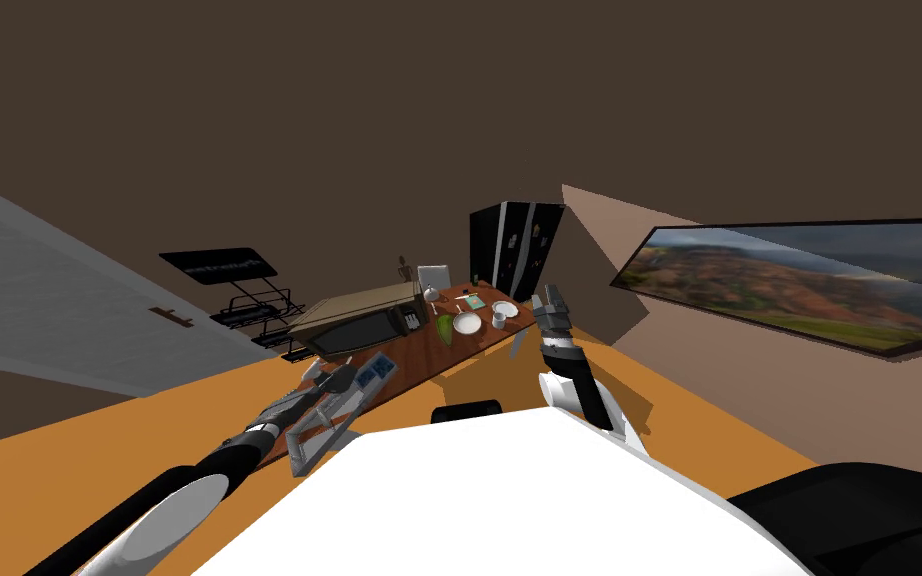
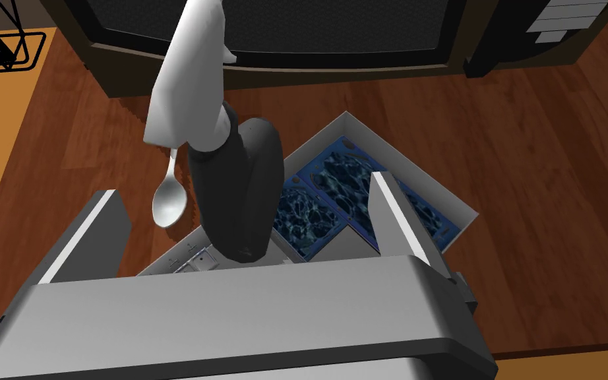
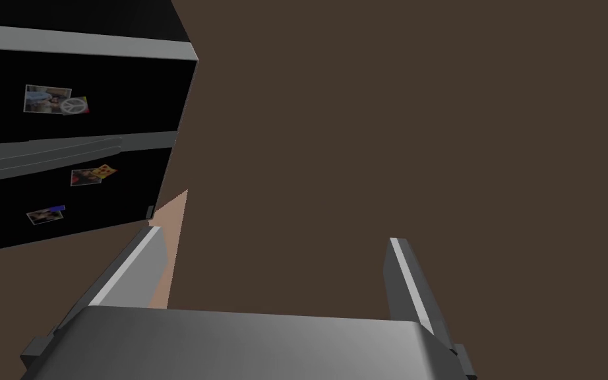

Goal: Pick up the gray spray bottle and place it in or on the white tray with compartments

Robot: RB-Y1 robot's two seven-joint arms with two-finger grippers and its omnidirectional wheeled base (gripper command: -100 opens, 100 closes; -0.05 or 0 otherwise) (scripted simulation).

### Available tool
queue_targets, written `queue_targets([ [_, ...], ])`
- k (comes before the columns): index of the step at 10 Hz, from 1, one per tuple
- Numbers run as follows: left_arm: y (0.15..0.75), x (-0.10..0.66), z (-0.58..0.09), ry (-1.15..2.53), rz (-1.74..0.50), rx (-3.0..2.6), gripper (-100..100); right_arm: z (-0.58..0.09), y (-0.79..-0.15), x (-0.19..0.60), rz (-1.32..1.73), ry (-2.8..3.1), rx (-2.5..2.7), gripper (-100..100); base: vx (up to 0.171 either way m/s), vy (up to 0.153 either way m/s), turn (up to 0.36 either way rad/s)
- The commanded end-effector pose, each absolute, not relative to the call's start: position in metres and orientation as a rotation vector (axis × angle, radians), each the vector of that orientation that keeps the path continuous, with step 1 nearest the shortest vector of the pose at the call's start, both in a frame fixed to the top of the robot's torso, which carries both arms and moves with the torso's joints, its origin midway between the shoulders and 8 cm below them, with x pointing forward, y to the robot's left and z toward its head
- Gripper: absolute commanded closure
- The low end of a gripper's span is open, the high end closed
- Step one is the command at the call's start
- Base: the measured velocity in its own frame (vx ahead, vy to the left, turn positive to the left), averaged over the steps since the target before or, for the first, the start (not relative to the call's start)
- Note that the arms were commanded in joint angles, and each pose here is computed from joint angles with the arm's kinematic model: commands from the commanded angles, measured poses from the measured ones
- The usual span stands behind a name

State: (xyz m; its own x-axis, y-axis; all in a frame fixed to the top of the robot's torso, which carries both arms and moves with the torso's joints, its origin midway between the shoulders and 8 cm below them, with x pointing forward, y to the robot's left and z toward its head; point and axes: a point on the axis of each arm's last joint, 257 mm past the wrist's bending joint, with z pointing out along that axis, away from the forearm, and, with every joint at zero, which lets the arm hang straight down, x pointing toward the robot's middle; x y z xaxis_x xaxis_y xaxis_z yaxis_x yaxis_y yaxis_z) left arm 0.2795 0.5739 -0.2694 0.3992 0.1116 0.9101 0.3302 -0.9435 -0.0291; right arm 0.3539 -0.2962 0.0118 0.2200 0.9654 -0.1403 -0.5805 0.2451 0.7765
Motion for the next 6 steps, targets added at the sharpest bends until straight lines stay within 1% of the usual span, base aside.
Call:
queue_targets([
  [1, 0.579, 0.277, -0.250, -0.382, -1.575, -2.454, -100, 0.012, -0.296, 0.354, 1.184, 0.708, 0.663, 0, 0.049, -0.057, 0.054],
  [2, 0.580, 0.274, -0.238, -0.372, -1.578, -2.458, -100, 0.012, -0.296, 0.354, 1.184, 0.708, 0.663, 0, 0.052, -0.052, 0.051],
  [4, 0.581, 0.275, -0.241, -0.373, -1.577, -2.456, -100, 0.012, -0.296, 0.354, 1.184, 0.708, 0.663, 0, 0.030, -0.026, 0.008],
  [5, 0.580, 0.275, -0.240, -0.374, -1.578, -2.457, 0, 0.012, -0.296, 0.354, 1.184, 0.708, 0.663, 0, 0.000, 0.000, 0.000],
  [6, 0.580, 0.275, -0.240, -0.374, -1.578, -2.457, 0, 0.012, -0.296, 0.354, 1.184, 0.708, 0.663, 0, 0.000, 0.000, 0.000],
])
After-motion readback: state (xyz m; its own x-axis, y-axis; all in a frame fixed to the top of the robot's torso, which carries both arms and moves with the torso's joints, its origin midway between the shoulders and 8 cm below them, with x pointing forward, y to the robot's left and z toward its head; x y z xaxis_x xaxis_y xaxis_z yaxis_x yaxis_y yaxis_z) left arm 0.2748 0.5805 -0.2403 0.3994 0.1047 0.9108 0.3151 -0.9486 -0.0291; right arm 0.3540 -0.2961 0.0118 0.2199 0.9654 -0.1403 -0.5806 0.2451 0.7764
